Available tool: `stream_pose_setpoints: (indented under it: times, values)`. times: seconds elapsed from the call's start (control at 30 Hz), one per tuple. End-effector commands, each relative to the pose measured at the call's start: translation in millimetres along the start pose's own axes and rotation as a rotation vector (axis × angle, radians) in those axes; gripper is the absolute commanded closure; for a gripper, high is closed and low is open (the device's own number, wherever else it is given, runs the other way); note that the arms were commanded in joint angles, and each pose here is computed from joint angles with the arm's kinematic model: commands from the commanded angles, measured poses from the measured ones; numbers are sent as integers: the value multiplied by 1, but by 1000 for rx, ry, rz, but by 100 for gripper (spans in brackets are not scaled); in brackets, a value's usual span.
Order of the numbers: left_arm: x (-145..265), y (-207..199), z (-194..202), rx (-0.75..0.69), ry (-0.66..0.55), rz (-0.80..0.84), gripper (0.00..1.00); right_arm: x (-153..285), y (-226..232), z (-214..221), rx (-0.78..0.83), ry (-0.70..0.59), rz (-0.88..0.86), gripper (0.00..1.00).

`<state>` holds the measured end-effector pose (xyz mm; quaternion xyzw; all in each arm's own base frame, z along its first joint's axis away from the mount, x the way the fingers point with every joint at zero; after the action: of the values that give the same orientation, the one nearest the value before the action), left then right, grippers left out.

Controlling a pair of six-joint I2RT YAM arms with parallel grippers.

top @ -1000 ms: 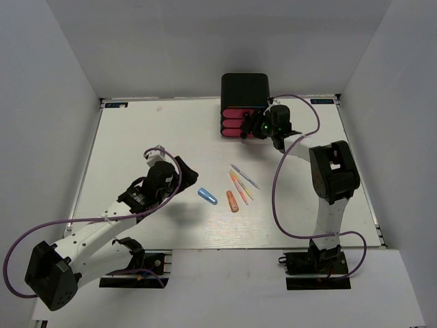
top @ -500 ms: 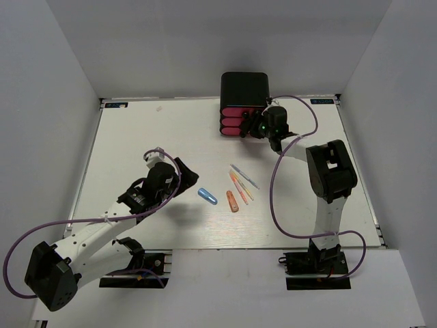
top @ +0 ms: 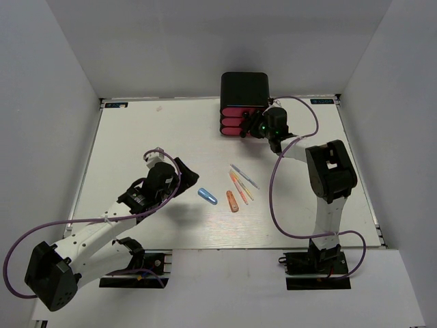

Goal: Sort the stationery into containers
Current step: Open the drawer in the storage box, then pick up the stationery from the center of the board.

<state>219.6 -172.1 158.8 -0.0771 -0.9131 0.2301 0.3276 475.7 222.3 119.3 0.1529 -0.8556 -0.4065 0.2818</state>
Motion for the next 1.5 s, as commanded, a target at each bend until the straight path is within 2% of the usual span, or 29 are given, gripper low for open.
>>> stream_pose_setpoints:
  times: [0.0, 0.1, 0.2, 0.57, 0.7, 0.73, 0.87, 1.03, 1.13, 1.3, 1.4, 1.47]
  values:
    - [3, -1, 1, 1, 3, 12, 11, 0, 22, -33, 0, -116, -43, 63]
    - [1, -1, 2, 8, 9, 6, 11, 2, 17, -30, -4, -114, -32, 76]
    - [-1, -3, 2, 8, 17, 11, 11, 8, 13, -22, -6, -94, -26, 82]
    - [-10, -10, 11, 50, 82, 16, 10, 62, 3, 14, -15, -26, -27, 80]
    - [-15, -12, 18, 45, 127, 20, 10, 68, -1, 18, 1, -18, -26, 63]
    - [-16, -14, 16, 45, 126, 21, 10, 68, -2, 19, 4, -12, -26, 53]
    - [-21, -9, 25, 34, 173, -15, 9, 75, 4, 23, 24, 18, -65, 28]
    - [-28, -3, 33, 29, 221, -67, 9, 89, -2, 34, 38, 51, -60, 26]
    - [-34, -3, 38, 15, 245, -96, 9, 103, -7, 44, 48, 91, -52, 31]
    - [-49, -8, 42, 21, 294, -159, 14, 139, -12, 60, 135, 137, -74, 48]
    - [-61, -14, 51, 42, 338, -202, 26, 158, -17, 72, 235, 174, -108, 58]
    - [-69, -21, 55, 84, 355, -213, 29, 174, -16, 77, 325, 189, -149, 63]
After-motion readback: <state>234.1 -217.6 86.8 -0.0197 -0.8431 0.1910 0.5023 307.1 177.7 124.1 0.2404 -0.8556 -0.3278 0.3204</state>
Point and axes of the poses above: each gripper's point midway between its finger pads, its own x axis back along the fingers, its own y axis along the line the jaws close on, z = x × y, the point moved 4 cm from there along x, back along the fingers, and after that the axes turned 14 degrees about -x, right-handed, at the moved point
